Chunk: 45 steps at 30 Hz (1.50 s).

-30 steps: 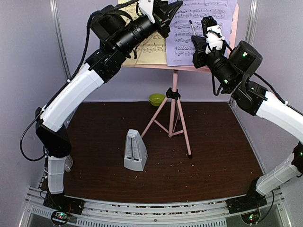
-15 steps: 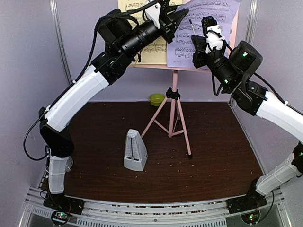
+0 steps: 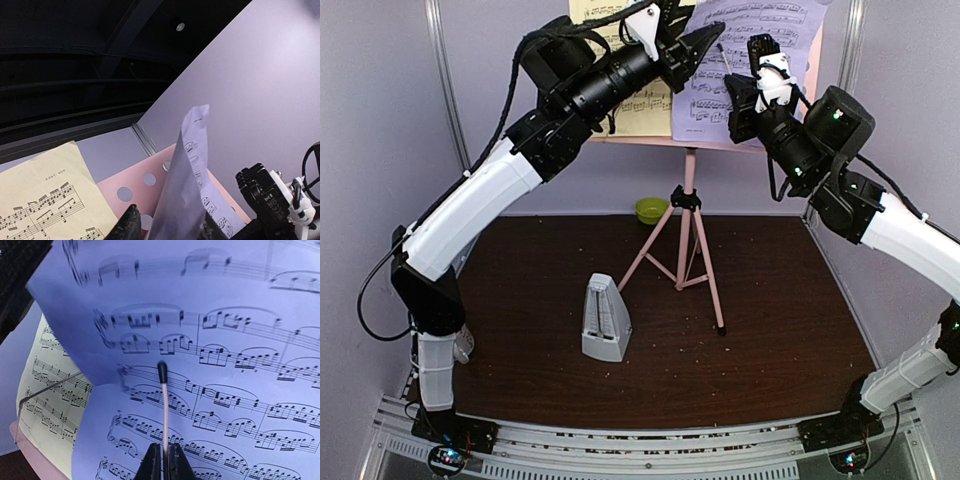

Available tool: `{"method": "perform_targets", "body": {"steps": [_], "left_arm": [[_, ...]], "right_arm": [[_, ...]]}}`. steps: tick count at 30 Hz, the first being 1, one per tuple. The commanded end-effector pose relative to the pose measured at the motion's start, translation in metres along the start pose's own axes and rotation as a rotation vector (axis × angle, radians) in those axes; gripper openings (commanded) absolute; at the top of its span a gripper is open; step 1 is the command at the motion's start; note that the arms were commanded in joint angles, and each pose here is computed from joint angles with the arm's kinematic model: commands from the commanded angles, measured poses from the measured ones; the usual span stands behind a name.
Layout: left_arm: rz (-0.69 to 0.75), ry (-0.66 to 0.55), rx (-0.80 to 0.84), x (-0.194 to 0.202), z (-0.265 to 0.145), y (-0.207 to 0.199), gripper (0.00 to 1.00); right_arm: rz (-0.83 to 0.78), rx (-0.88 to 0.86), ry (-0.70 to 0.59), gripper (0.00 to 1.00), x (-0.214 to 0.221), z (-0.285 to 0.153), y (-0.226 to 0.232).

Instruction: Set up the instrument practice props

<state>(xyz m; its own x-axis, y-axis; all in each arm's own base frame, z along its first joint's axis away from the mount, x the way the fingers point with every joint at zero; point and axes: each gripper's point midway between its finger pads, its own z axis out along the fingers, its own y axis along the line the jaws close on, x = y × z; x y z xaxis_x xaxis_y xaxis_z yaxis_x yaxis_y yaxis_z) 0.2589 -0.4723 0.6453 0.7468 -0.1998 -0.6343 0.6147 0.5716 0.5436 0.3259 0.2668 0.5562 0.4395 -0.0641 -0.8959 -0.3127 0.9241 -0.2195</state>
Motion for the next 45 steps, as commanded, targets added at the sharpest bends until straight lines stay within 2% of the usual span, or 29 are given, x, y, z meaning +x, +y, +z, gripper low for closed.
{"method": "perform_targets", "body": {"steps": [1, 3, 9, 17, 23, 28, 32, 41, 45], "left_arm": [[0.021, -0.057, -0.062, -0.036, -0.010, 0.024, 0.37], [0.022, -0.053, -0.065, -0.039, -0.012, 0.026, 0.38], [0.024, -0.022, -0.083, -0.048, -0.022, 0.028, 0.54], [-0.035, 0.030, -0.122, -0.057, -0.059, 0.035, 0.55], [-0.084, 0.084, -0.154, -0.046, -0.094, 0.031, 0.56], [-0.095, 0.145, -0.190, -0.038, -0.116, 0.034, 0.57], [-0.110, 0.156, -0.196, -0.035, -0.126, 0.032, 0.57], [-0.114, 0.171, -0.200, -0.029, -0.138, 0.028, 0.57], [-0.118, 0.164, -0.204, -0.030, -0.142, 0.029, 0.57]], "right_arm": [[0.024, 0.018, -0.025, 0.12, -0.009, -0.001, -0.007], [0.024, 0.018, -0.025, 0.13, -0.009, -0.002, -0.008], [0.030, 0.021, -0.032, 0.24, -0.013, -0.006, -0.012], [0.114, 0.021, -0.060, 0.53, -0.042, -0.033, -0.034], [0.189, 0.045, 0.023, 0.68, -0.038, -0.068, -0.064], [0.318, -0.018, 0.100, 0.67, -0.024, -0.087, -0.084], [0.416, -0.093, 0.157, 0.62, -0.012, -0.087, -0.094], [0.587, -0.242, 0.135, 0.48, -0.013, -0.063, -0.090], [0.616, -0.227, 0.134, 0.47, -0.011, -0.053, -0.093]]}}
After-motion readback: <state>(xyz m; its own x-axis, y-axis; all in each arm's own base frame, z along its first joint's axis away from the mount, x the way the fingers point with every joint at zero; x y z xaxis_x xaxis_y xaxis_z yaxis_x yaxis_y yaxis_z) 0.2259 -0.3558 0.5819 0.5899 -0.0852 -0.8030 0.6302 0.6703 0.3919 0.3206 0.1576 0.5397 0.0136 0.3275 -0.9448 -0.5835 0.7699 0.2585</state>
